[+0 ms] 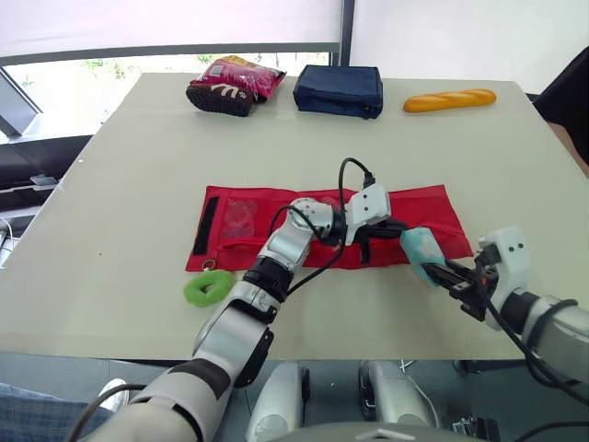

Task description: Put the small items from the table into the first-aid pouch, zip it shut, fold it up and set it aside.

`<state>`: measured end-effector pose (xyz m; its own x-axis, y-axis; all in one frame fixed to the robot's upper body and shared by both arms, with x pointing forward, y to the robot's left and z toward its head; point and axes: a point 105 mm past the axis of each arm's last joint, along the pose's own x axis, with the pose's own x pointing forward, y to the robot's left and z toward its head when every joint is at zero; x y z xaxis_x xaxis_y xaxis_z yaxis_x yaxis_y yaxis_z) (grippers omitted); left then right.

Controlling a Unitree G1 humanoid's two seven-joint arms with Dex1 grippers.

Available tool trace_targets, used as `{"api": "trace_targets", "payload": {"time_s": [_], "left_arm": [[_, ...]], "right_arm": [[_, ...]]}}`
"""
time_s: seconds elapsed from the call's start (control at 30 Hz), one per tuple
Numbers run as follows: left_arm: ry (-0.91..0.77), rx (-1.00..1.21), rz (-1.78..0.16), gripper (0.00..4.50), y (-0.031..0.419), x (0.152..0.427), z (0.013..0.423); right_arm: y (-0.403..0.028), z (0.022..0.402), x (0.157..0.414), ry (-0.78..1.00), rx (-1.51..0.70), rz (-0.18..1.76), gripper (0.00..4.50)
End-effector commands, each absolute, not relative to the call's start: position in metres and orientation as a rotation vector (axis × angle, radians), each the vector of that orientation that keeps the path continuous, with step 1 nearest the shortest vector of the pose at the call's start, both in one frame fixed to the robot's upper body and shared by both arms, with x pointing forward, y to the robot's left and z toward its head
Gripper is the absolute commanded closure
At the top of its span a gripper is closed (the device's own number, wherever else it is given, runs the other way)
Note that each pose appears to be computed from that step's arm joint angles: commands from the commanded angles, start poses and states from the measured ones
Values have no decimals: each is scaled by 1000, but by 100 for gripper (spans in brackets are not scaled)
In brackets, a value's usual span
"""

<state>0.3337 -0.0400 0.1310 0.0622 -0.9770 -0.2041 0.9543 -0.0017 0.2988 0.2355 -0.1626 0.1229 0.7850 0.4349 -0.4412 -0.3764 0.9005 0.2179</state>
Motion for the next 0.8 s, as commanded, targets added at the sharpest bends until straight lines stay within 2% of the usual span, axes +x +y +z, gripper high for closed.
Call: {"api": "trace_targets", "payload": {"time_s": [0.03,0.47,0.57,0.67,0.8], "left_arm": [[-155,412,-1570,450,-51,320,147],[-180,403,-1693,450,-64,291,143],[-179,402,-1690,450,-66,291,143],[-171,407,-1652,450,-65,300,142],[-153,413,-1575,450,-64,316,140]], "right_arm": [[-165,127,243,475,113,394,376],[-160,145,293,256,283,155,376],[-153,143,291,252,245,180,293],[-150,139,279,266,163,223,168],[-146,138,258,280,126,332,31]]}}
